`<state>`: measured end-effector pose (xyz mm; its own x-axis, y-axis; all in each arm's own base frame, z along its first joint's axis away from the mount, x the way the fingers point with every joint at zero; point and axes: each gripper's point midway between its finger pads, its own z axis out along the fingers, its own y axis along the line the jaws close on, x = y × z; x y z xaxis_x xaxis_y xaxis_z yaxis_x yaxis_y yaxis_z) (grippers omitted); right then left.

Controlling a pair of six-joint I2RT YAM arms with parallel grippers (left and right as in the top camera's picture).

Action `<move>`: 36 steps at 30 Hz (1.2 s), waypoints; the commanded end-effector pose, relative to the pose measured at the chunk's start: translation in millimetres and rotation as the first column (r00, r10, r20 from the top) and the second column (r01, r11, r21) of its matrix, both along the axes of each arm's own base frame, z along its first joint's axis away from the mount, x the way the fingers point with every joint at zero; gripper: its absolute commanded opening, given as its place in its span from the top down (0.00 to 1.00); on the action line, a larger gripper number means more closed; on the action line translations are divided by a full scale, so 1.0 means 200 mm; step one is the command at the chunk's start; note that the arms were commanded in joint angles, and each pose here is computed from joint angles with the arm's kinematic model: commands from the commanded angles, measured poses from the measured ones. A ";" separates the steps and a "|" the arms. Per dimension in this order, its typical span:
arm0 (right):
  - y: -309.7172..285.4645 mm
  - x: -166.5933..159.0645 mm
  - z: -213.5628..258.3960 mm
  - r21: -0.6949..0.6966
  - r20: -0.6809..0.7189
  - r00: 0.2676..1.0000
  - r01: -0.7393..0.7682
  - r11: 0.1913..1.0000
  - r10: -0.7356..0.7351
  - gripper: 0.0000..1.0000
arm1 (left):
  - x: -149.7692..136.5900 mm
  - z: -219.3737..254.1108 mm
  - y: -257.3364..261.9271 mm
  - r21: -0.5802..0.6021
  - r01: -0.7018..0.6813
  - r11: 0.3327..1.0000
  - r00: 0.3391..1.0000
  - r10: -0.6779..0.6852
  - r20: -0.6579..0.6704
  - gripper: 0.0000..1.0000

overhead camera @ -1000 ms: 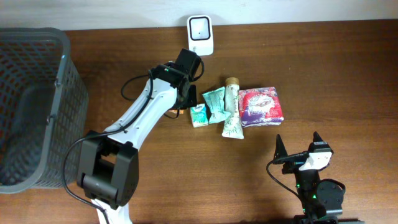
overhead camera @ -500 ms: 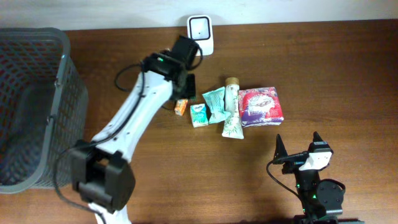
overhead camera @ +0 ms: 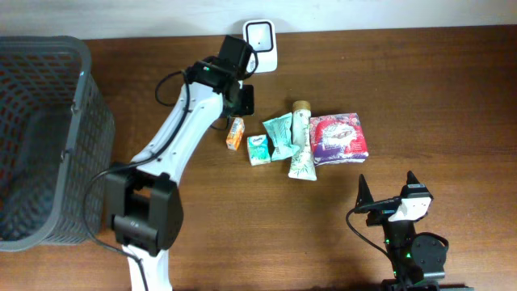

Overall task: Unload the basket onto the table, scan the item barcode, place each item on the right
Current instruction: 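Lower the orange tissue pack onto the table left of the teal pack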

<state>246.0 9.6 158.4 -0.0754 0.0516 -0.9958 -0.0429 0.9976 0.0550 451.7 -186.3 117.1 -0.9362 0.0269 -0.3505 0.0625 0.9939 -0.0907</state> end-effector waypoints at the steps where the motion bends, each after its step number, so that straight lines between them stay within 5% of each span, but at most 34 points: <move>1: 0.01 0.00 -0.01 0.004 -0.004 1.000 -0.008 1.000 0.008 0.01 | -0.01 -0.20 -0.04 -0.006 0.032 0.999 0.996 -0.032 -0.082 0.93; 4: 0.01 0.00 -0.01 0.004 -0.004 1.000 -0.008 1.000 0.008 0.01 | -0.02 -0.31 -0.03 0.033 0.072 0.997 0.990 -0.068 -0.121 0.93; 11: 0.01 0.00 -0.01 0.004 -0.004 1.000 -0.008 1.000 0.008 0.01 | 0.03 -0.29 0.25 0.329 -0.014 0.944 0.998 0.031 -0.047 0.86; 16: 0.01 0.00 -0.01 0.004 -0.004 1.000 -0.008 1.000 0.008 0.01 | -0.02 -0.30 0.29 0.307 -0.009 0.952 0.993 0.044 -0.109 0.92; 20: 0.01 0.00 -0.01 0.004 -0.004 1.000 -0.008 1.000 0.008 0.01 | 0.04 -0.28 0.28 0.297 -0.038 0.954 0.997 0.057 -0.054 0.87; 22: 0.01 0.00 -0.01 0.004 -0.004 1.000 -0.008 1.000 0.008 0.01 | 0.08 -0.29 0.28 0.253 -0.053 0.966 0.997 0.065 -0.041 0.62; 24: 0.01 0.00 -0.01 0.004 -0.004 1.000 -0.008 1.000 0.008 0.01 | 0.06 -0.31 0.24 0.182 -0.034 0.983 0.996 0.049 -0.080 0.56; 27: 0.01 0.00 -0.01 0.004 -0.004 1.000 -0.008 1.000 0.008 0.01 | -0.01 -0.36 0.13 0.087 0.012 0.996 0.990 0.000 -0.140 0.34; 32: 0.01 0.00 -0.01 0.004 -0.004 1.000 -0.008 1.000 0.008 0.01 | -0.09 -0.48 0.12 0.124 0.073 0.990 0.983 -0.051 -0.175 0.33; 36: 0.01 0.00 -0.01 0.004 -0.004 1.000 -0.008 1.000 0.008 0.01 | -0.13 -0.56 0.22 0.224 0.058 0.973 0.984 -0.017 -0.178 0.44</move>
<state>246.0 9.6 158.4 -0.0753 0.0513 -0.9958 -0.0429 0.9976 0.0546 432.3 -159.1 18.5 -0.9756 0.1143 -0.1876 0.1060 0.9929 0.0537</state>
